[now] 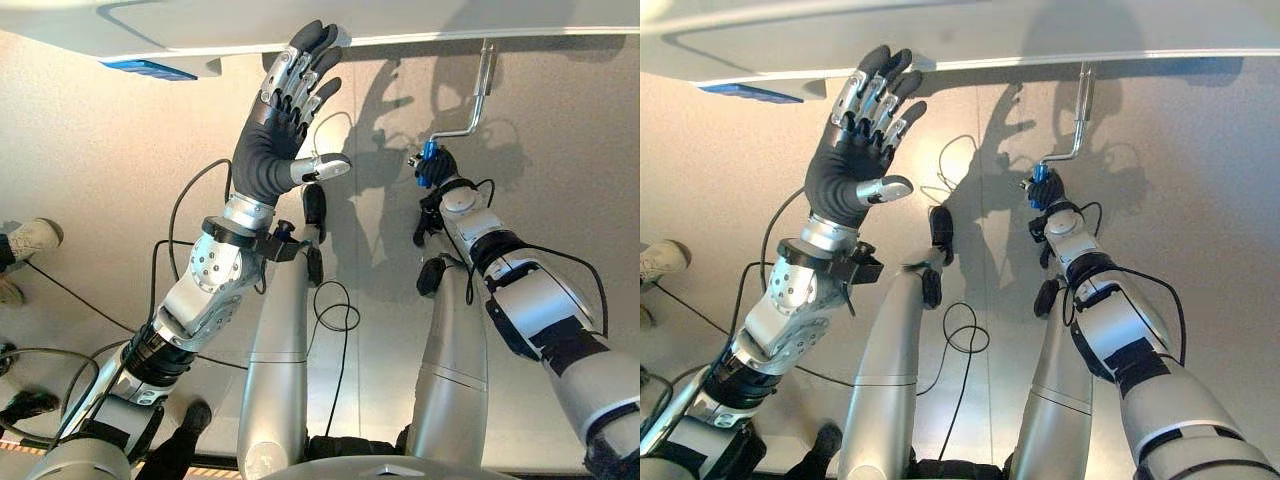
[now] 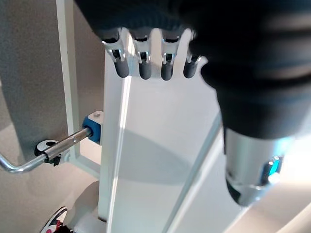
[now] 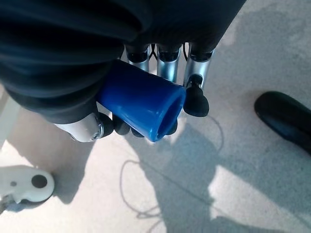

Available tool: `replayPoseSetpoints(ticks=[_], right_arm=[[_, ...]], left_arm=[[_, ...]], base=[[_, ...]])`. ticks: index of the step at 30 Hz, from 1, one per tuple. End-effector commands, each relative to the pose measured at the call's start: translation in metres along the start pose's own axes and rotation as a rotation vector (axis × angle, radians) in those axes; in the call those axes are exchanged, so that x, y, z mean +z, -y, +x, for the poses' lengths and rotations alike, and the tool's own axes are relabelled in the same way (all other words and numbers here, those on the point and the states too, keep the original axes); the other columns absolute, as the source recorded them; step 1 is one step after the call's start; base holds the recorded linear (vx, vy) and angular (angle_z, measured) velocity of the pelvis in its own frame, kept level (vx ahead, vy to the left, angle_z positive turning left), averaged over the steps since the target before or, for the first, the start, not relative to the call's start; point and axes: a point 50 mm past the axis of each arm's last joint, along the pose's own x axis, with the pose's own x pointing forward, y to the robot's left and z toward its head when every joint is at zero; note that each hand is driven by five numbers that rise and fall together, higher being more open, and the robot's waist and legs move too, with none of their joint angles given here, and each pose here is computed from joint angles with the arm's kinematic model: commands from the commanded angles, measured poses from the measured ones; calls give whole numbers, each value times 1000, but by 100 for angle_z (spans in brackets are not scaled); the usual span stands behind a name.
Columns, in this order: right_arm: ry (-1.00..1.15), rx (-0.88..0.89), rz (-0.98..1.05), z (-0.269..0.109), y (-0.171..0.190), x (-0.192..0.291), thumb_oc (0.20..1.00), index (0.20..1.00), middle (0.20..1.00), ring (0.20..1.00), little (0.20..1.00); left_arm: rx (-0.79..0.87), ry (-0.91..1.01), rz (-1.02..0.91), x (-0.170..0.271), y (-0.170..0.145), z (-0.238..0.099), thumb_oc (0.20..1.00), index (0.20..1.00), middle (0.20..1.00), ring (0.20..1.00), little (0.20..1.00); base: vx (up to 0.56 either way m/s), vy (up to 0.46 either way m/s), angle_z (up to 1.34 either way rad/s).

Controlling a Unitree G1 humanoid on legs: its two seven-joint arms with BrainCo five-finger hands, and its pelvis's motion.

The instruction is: Raise the hospital bed

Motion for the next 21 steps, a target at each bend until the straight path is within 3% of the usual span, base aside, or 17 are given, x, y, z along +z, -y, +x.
replayPoseSetpoints(ticks=[1, 7, 10, 16, 21], right_arm=[[-46, 234, -64, -20, -72, -23, 200, 200, 200, 200, 200], [154, 340, -35, -30, -101, 22, 200, 200, 200, 200, 200], [177, 347, -32, -32, -102, 26, 200, 200, 200, 200, 200], [534, 455, 99, -62, -101, 96, 200, 200, 200, 200, 200], [672, 537, 205, -84, -94, 115, 200, 200, 200, 200, 200]], left_arm=[[42, 135, -68, 23, 2, -1, 1000, 1000, 1000, 1000, 1000], [72, 133, -58, 23, -2, -3, 1000, 1000, 1000, 1000, 1000], [73, 131, -57, 23, -2, -4, 1000, 1000, 1000, 1000, 1000], [81, 140, -15, 27, -7, -5, 1000, 1000, 1000, 1000, 1000], [82, 137, 20, 28, -10, -7, 1000, 1000, 1000, 1000, 1000]], base=[[0, 0, 0], [0, 0, 0], [0, 0, 0], [-1, 3, -1], [-1, 3, -3]])
